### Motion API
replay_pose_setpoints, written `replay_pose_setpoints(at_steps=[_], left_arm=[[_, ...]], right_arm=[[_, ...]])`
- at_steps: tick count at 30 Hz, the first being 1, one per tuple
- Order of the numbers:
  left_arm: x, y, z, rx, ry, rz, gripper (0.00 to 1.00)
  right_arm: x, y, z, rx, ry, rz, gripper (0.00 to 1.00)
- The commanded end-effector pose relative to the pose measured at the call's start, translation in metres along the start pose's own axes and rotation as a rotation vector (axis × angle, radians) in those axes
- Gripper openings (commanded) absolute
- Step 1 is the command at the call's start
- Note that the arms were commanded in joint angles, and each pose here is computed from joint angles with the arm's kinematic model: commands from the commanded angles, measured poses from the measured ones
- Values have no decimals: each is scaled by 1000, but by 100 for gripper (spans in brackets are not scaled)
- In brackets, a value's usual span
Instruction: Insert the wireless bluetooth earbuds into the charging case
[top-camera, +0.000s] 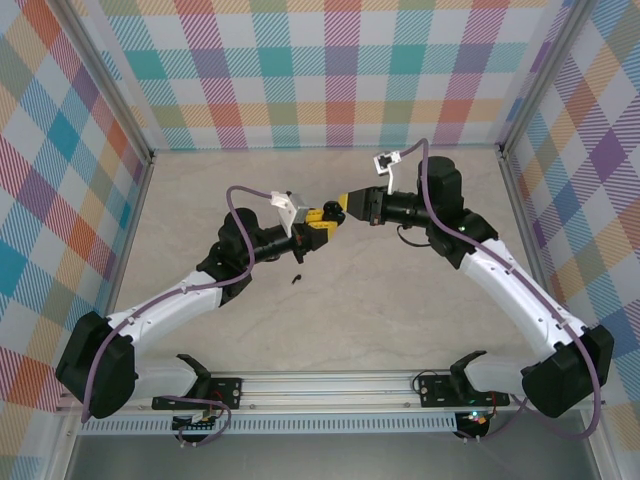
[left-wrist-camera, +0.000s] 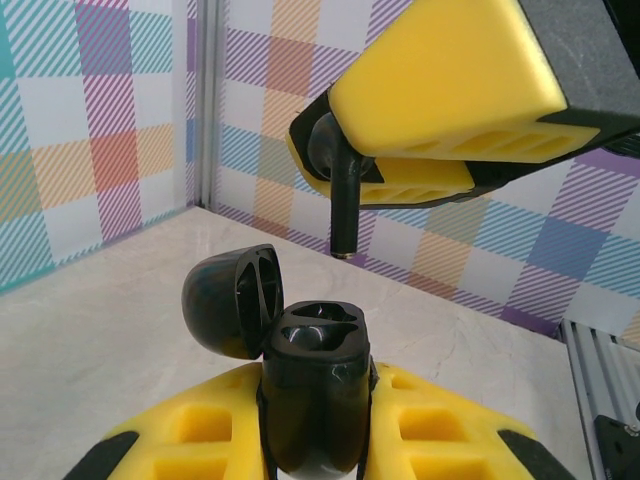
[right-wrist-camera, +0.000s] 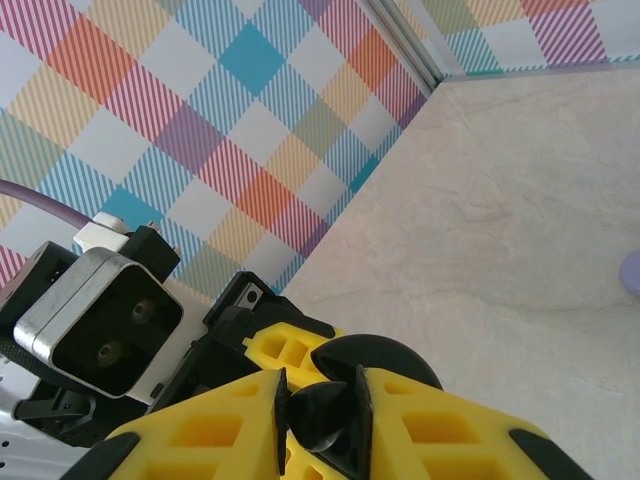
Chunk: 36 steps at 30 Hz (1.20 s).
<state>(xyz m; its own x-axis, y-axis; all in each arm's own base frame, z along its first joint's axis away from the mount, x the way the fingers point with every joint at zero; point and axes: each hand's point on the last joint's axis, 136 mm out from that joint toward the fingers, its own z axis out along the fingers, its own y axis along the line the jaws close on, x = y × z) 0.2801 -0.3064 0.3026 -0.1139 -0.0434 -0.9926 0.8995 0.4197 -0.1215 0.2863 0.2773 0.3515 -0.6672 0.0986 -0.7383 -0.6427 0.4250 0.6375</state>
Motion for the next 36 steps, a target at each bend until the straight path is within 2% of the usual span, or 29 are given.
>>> replay_pose_setpoints(at_steps=[1,36], left_arm=[[-16,-12,-5,26,-56,106,7],[-26,-12,-5,21,-83,109,3]], right_arm=[[-12,24,-11,-45,-35,-55,26],[1,13,3,-65,29,-15,26]])
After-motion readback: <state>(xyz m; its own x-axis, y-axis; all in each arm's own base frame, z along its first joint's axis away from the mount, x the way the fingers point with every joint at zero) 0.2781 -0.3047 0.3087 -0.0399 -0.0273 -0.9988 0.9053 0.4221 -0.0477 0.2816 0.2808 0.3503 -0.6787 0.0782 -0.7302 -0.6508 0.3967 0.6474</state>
